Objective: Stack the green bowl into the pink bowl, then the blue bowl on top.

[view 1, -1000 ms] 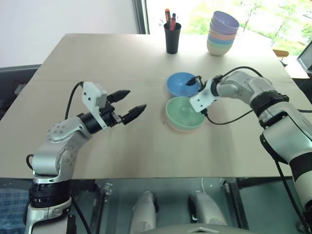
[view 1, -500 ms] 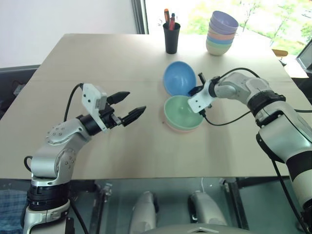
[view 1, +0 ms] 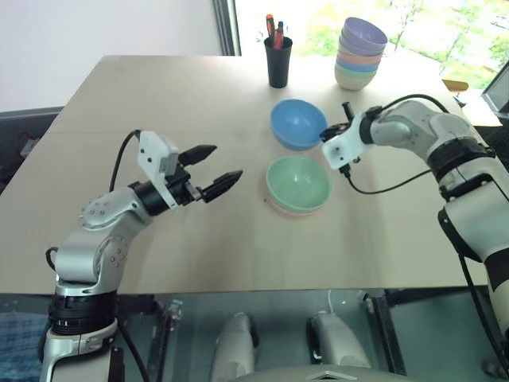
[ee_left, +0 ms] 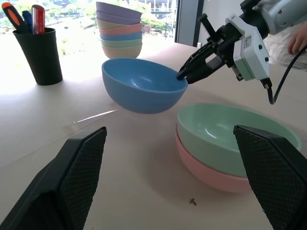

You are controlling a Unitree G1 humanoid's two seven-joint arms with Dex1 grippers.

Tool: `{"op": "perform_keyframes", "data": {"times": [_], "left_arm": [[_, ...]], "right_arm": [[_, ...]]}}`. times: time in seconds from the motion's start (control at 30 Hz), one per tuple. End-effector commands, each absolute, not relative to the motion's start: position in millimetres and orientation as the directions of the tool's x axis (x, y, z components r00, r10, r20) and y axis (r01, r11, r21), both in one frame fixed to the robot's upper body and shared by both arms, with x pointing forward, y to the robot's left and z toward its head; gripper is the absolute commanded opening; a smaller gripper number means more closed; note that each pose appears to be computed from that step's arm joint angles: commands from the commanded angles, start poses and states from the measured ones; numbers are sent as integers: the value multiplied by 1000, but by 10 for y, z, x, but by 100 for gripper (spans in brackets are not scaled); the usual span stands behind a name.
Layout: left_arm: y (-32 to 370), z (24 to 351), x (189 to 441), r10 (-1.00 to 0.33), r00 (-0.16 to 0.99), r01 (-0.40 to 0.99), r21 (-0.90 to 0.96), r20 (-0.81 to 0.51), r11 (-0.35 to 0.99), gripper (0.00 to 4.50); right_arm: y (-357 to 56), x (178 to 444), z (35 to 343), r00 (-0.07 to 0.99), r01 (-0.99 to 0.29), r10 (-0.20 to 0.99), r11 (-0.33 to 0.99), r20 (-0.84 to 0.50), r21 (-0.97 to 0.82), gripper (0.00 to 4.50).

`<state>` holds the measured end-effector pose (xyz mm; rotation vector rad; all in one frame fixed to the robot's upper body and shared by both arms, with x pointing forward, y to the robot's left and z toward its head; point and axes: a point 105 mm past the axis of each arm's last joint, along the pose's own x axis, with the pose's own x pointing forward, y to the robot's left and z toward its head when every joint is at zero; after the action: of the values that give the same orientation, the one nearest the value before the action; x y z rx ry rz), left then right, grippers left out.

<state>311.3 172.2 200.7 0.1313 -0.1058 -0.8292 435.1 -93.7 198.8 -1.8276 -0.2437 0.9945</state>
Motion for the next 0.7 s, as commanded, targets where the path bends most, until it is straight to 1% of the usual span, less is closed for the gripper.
{"op": "perform_keyframes", "data": {"times": [0.03, 0.1, 0.23, 0.4, 0.5, 0.6, 0.7], "left_arm": [[1684, 2096, 3125, -759, 648, 736, 202, 66, 646, 450], [1677, 2102, 3130, -762, 644, 739, 203, 67, 642, 450], [1651, 2073, 3133, -771, 634, 749, 202, 60, 632, 450], [1631, 2058, 3165, -777, 627, 755, 201, 59, 624, 450], [1608, 2059, 3181, -786, 616, 763, 202, 59, 614, 450], [1584, 2062, 3196, -796, 603, 774, 202, 58, 600, 450], [1572, 2072, 3221, -803, 593, 780, 206, 57, 591, 450]], "right_arm": [[-864, 4327, 2206, 643, -201, 611, -448, -462, -871, 47], [-883, 4319, 2245, 644, -195, 614, -444, -456, -874, 47], [-914, 4282, 2439, 649, -161, 632, -430, -424, -888, 47], [-913, 4161, 2592, 626, -121, 660, -443, -415, -888, 47], [-897, 4031, 2670, 602, -92, 683, -456, -414, -885, 47], [-861, 3825, 2735, 568, -63, 712, -464, -414, -884, 47], [-872, 3622, 2741, 548, -64, 723, -466, -421, -883, 47]]}}
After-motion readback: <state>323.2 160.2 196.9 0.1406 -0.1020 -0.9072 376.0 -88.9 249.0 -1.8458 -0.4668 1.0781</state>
